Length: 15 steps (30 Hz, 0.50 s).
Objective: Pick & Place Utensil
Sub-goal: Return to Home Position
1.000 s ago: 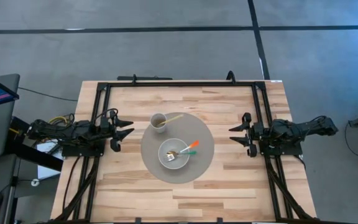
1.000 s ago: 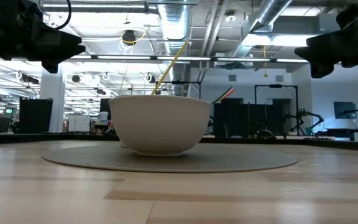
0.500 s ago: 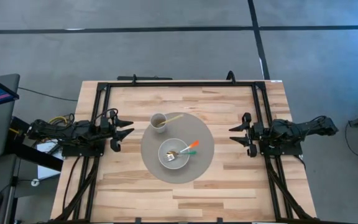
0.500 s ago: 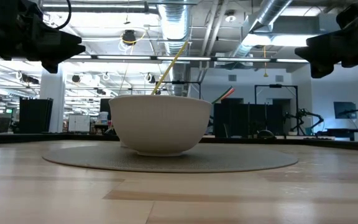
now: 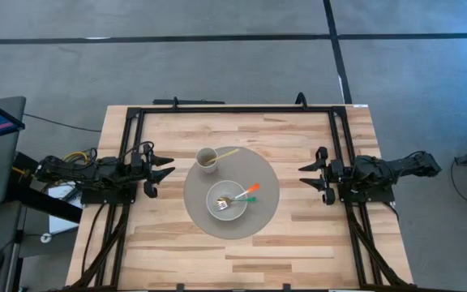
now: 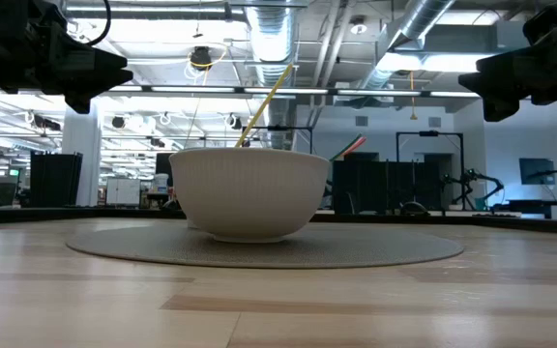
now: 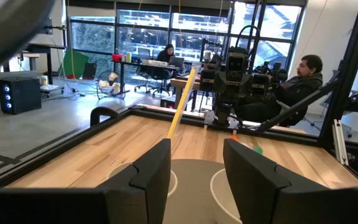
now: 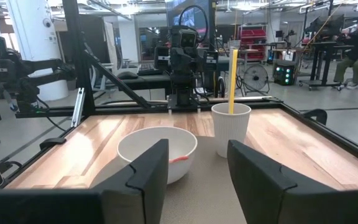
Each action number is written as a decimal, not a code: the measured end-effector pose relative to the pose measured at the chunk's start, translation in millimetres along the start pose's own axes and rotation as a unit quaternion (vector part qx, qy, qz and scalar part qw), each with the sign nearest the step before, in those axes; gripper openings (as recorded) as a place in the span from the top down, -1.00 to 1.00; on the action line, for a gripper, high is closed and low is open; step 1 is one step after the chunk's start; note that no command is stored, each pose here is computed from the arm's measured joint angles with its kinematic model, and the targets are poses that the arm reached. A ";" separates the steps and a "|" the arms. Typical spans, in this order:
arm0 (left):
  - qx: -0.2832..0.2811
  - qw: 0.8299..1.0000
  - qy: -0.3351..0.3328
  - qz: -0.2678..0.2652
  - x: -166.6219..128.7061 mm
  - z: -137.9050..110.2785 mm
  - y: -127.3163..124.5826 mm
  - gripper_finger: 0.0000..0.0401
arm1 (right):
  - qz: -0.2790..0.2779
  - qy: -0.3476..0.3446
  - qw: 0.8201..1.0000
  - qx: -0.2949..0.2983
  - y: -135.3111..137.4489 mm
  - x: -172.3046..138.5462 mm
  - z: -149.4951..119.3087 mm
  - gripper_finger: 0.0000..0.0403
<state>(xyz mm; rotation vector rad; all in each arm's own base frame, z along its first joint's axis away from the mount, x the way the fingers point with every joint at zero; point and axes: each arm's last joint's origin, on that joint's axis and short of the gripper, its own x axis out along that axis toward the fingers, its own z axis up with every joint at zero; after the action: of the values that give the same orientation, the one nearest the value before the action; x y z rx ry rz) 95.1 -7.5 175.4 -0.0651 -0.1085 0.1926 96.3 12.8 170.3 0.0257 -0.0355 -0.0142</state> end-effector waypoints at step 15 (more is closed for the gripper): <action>0.000 1.000 0.000 0.000 0.0 0.1 0.0 0.26 | 0.000 0.000 1.000 0.000 0.0 0.0 0.0 0.21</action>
<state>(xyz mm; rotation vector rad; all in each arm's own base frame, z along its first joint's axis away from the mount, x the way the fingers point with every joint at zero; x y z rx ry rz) 95.1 -7.5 175.5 -0.0652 -0.1088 0.1923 96.3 12.8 170.3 0.0257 -0.0351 -0.0142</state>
